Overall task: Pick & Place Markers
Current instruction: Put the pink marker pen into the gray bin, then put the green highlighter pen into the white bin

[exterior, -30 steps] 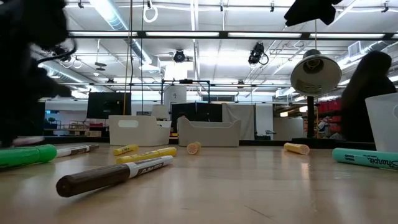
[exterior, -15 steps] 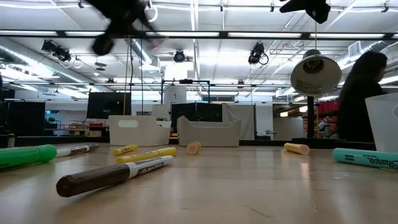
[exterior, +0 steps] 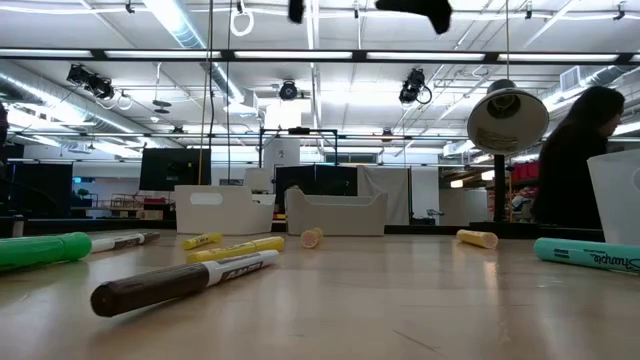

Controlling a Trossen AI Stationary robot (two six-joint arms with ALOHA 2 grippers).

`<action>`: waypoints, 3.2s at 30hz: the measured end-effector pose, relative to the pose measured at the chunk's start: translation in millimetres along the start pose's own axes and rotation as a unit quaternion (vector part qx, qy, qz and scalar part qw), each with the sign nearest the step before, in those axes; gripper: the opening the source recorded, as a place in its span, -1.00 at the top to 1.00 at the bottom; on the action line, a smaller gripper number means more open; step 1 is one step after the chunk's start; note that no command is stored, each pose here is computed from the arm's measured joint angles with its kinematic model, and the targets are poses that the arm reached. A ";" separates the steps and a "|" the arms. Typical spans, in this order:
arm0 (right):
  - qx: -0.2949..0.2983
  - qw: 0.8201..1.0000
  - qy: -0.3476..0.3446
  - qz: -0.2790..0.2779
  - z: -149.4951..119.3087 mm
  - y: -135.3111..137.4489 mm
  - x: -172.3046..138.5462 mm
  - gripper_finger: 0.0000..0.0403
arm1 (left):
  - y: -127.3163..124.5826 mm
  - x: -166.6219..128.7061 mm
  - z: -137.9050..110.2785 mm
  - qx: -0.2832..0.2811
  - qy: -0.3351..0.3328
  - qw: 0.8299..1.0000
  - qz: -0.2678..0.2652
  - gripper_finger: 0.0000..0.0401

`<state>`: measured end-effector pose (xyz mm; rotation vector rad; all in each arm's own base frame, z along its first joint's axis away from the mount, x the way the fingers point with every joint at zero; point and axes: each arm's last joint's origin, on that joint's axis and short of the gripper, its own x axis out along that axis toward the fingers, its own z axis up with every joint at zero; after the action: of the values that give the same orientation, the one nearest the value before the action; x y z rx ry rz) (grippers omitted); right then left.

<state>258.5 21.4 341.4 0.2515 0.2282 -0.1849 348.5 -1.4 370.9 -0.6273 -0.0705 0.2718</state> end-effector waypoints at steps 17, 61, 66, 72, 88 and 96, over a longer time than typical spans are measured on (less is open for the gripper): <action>0.010 0.996 -0.088 0.013 21.0 0.3 -12.0 0.67 | -7.8 21.0 16.2 0.046 0.005 0.998 -0.035 0.76; 0.029 0.923 0.360 -0.129 18.0 -232.3 195.2 0.85 | 205.5 -112.9 100.3 0.108 0.252 0.946 0.173 0.37; 0.009 0.892 0.436 -0.123 -13.0 -247.5 209.2 0.85 | 225.1 -106.1 86.8 0.091 0.202 0.966 0.132 0.39; -0.023 0.857 0.498 -0.129 -39.1 -255.1 215.3 0.84 | 227.6 -102.9 86.4 0.106 0.174 0.972 0.120 0.39; -0.039 0.871 0.467 -0.146 -38.5 -260.4 223.1 0.61 | 227.5 -103.1 85.9 0.111 0.178 0.971 0.116 0.39; 0.005 0.892 0.417 -0.173 2.4 -242.6 200.3 0.61 | 215.7 -103.2 92.0 0.078 0.193 0.969 0.134 0.39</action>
<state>400.1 -240.6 240.0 0.2893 1.1361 -0.4265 186.2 190.2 320.1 -0.5220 0.4107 0.4080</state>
